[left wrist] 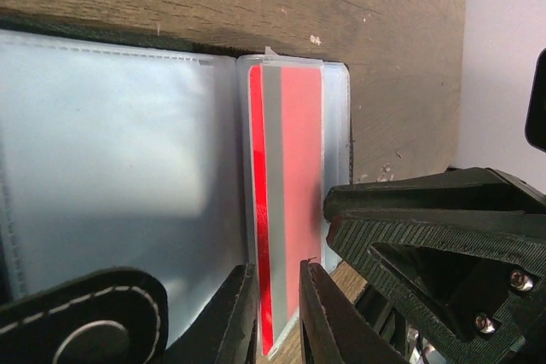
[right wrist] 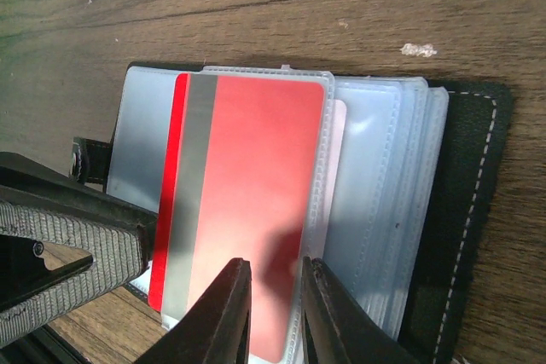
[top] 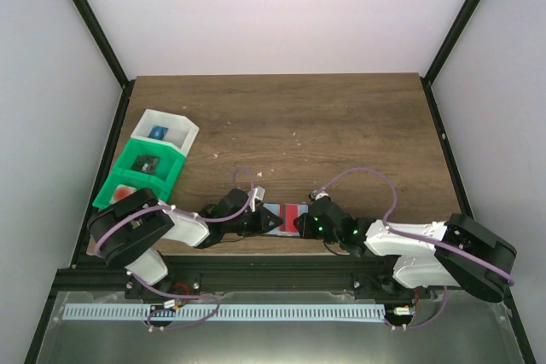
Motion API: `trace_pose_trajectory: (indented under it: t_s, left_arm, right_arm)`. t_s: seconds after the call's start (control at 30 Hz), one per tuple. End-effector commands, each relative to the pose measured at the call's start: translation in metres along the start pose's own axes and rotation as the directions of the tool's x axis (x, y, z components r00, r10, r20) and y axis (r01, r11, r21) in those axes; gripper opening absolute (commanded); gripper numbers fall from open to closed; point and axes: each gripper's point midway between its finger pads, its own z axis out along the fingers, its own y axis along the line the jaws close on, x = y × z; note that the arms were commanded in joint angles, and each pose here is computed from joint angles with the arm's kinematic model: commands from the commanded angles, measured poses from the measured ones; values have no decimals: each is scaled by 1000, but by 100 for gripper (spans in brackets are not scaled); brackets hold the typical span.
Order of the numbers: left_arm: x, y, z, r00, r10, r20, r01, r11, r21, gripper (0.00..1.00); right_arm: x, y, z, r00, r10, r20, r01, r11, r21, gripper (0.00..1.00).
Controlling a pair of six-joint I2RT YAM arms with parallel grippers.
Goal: Take the credit cards out of the card holder
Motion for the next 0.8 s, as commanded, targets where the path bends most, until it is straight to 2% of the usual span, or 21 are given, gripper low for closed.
trace_pose_trajectory:
  t_s: [0.0,0.2,0.47,0.67,0.77]
  left_arm:
    - [-3,-5,1,1000,4,11,-4,1000,23,19]
    - [-2,1,3,1000,-5,9,5,1000,5,24]
    - [0,2,5,1000,-18,0,18,1000,17,24]
    - [5,0,6,999,-40,-22,41,998,50,17]
    - [5,1,3,998,-64,-17,65,995,80,7]
  right_arm:
    - [5,-14,0,1000,9,-7,-8,999,43,19]
    - [5,-14,0,1000,11,-6,-11,999,42,19]
    - [6,-15,0,1000,13,-7,-13,999,43,18]
    - [6,-15,0,1000,14,-7,-14,999,43,18]
    - [6,-15,-1,1000,13,-6,-13,999,45,18]
